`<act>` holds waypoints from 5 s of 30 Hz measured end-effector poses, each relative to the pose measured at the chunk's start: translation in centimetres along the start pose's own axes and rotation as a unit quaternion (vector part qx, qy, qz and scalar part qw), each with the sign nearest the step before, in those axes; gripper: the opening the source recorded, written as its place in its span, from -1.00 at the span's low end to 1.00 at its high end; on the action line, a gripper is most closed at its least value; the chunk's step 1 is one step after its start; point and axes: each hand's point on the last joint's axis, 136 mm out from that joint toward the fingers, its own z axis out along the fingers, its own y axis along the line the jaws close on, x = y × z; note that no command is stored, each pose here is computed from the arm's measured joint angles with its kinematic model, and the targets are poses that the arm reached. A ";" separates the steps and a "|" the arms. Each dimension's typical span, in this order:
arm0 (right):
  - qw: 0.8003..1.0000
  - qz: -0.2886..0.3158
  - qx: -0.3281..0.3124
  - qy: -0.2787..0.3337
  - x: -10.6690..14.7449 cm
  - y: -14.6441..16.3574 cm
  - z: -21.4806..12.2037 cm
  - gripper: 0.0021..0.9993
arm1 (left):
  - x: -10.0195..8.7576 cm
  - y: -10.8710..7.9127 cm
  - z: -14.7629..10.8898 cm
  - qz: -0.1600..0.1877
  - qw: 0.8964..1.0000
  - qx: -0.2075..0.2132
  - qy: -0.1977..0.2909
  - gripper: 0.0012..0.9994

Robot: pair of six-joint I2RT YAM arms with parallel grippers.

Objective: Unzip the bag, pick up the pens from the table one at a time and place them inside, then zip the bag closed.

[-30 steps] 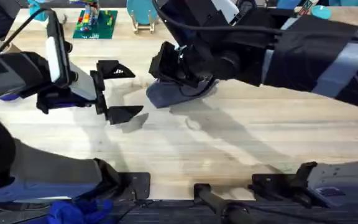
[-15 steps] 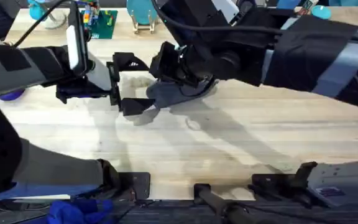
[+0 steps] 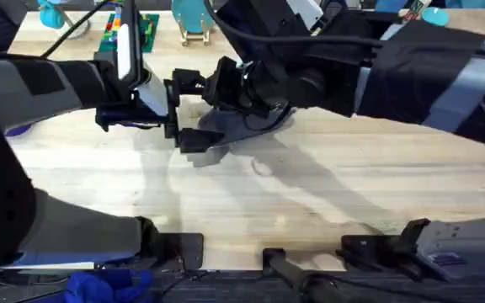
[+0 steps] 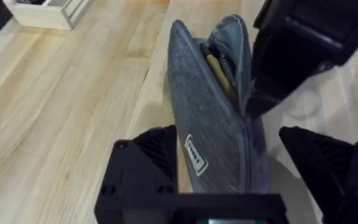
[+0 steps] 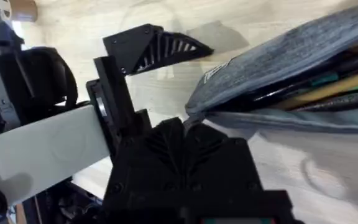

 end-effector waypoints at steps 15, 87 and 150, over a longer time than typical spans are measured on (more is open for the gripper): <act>1.000 -0.002 -0.002 -0.001 -0.1 0.1 0.0 -0.94 | 0.9 -0.2 0.3 -0.021 0.999 0.006 0.029 -0.25; 0.986 0.060 0.153 -0.010 -4.4 -10.3 -2.3 -0.94 | 1.2 0.0 0.5 -0.011 0.999 0.003 0.041 -0.92; 0.917 0.110 0.366 -0.114 -12.2 -24.4 -9.6 -0.94 | 1.3 -0.1 0.5 -0.014 0.999 0.004 0.043 -0.92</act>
